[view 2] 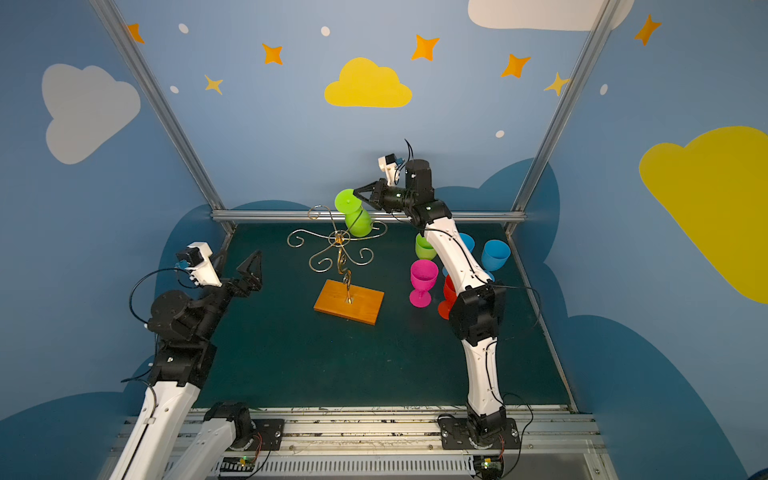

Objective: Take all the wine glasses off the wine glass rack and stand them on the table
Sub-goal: 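Close the right gripper on the green glass foot, then lift the green glass up off the rack hook with the right gripper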

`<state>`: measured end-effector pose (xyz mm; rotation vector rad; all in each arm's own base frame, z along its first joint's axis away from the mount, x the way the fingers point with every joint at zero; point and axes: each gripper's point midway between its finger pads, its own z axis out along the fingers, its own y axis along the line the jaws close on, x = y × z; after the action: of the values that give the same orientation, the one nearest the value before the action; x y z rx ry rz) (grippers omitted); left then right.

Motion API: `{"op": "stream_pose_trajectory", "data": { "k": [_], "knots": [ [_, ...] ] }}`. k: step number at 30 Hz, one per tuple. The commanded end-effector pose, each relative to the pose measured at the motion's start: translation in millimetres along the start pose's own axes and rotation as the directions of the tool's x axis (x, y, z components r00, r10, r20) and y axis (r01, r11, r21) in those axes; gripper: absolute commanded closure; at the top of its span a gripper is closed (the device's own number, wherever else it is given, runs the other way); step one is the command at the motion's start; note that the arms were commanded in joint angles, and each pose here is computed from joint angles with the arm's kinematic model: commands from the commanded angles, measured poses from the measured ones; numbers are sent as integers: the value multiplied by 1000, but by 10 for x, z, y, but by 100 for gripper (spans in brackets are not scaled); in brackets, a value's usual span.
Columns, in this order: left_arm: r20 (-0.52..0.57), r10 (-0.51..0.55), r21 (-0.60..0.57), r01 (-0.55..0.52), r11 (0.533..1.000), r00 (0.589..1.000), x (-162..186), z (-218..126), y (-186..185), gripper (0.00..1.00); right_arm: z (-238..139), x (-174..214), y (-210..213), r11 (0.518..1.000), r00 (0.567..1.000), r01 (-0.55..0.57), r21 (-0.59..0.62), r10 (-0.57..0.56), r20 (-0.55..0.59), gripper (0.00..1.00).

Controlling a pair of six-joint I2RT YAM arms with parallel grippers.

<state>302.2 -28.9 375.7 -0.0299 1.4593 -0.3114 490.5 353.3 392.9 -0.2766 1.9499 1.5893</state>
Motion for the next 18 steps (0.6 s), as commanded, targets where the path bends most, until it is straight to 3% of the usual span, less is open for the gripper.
{"op": "stream_pose_trajectory", "data": {
  "k": [1, 18],
  "knots": [
    [16, 13, -8, -13, 1000, 1000, -29, -26, 11, 2, -171, -137, 396, 996, 998, 49, -78, -47, 37, 100],
    [16, 14, -7, -14, 1000, 1000, -28, -28, 5, 1, -313, -168, 344, 996, 999, 22, -87, -18, 47, 100]
  ]
}}
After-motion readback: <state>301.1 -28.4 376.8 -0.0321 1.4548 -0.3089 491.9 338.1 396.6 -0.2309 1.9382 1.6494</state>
